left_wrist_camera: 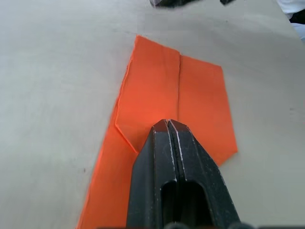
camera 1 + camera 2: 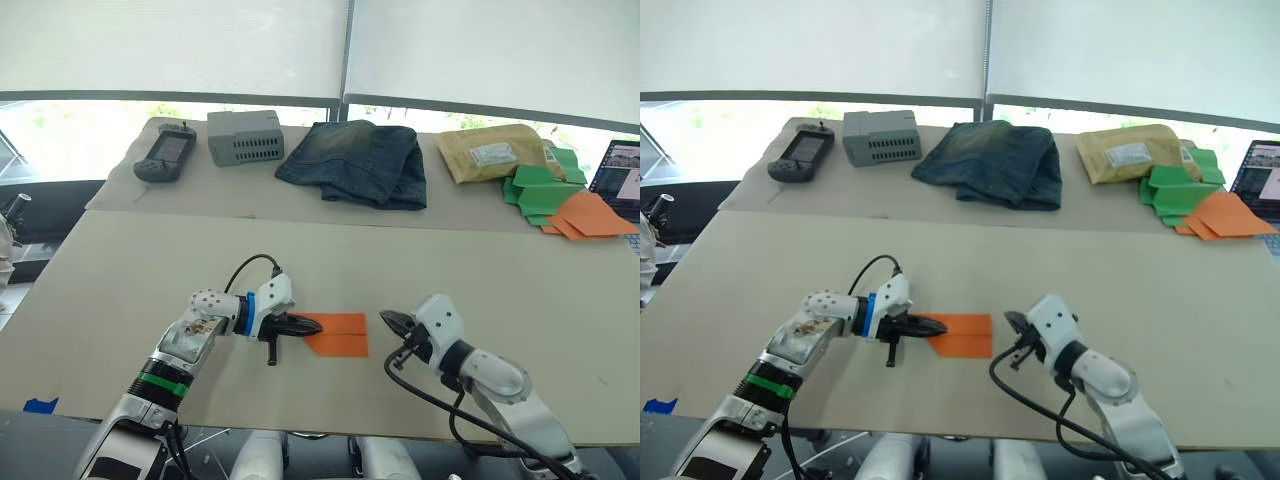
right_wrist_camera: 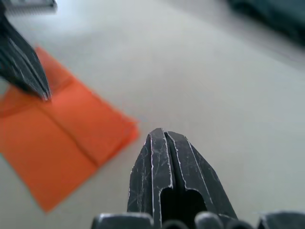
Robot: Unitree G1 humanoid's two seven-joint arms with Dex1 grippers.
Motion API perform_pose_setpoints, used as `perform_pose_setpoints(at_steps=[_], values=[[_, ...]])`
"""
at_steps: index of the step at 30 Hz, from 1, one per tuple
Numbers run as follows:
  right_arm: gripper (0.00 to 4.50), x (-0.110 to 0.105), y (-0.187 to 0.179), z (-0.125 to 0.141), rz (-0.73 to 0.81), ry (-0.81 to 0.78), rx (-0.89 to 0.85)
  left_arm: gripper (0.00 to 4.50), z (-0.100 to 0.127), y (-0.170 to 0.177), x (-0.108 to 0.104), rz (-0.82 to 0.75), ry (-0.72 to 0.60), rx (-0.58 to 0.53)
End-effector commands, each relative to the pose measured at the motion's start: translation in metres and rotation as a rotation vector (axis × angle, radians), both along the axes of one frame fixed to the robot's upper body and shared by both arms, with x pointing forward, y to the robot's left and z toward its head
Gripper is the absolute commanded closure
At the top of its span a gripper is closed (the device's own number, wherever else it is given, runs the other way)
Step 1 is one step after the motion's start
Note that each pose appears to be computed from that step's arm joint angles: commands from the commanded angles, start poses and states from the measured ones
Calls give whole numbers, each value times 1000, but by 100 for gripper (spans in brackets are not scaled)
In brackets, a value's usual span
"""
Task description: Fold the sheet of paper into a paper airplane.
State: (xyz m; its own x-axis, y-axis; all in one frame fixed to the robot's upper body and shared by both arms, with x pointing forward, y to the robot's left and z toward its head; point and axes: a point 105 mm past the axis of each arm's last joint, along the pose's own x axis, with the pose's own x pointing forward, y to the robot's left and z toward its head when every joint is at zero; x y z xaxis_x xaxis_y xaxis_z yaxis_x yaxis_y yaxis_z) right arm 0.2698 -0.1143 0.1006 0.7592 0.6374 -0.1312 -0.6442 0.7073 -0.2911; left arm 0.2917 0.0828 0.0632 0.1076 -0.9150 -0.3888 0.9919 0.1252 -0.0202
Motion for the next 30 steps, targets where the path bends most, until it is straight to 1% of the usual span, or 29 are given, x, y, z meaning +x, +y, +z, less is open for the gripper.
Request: perform_pose_setpoints(at_steps=[1,3,6,9,12,15,17,19,23,27,30], values=[[445,-3,20,-4,116,-25,-39,450,-5,-4,-3,0,18,6],[445,-1,28,-11,139,-1,-42,450,-5,-5,-5,0,18,4],[445,6,36,-14,137,3,-33,450,-6,-7,-7,-1,19,3],[445,7,41,-30,133,75,-25,450,-8,-13,-13,5,27,-13],[445,5,43,-42,153,143,-34,450,-11,-10,-14,32,31,-8],[445,-3,46,-59,180,297,26,450,-14,9,-7,95,21,30],[445,-10,45,-71,209,374,10,450,-17,25,-5,128,26,59],[445,-11,42,-77,216,392,-20,450,-20,37,-6,149,33,84],[445,-9,42,-79,211,409,-16,450,-29,61,-9,211,55,127],[445,-8,43,-81,209,418,-11,450,-29,77,-6,294,65,119],[445,-6,43,-81,210,415,-20,450,-28,82,-9,308,68,114]])
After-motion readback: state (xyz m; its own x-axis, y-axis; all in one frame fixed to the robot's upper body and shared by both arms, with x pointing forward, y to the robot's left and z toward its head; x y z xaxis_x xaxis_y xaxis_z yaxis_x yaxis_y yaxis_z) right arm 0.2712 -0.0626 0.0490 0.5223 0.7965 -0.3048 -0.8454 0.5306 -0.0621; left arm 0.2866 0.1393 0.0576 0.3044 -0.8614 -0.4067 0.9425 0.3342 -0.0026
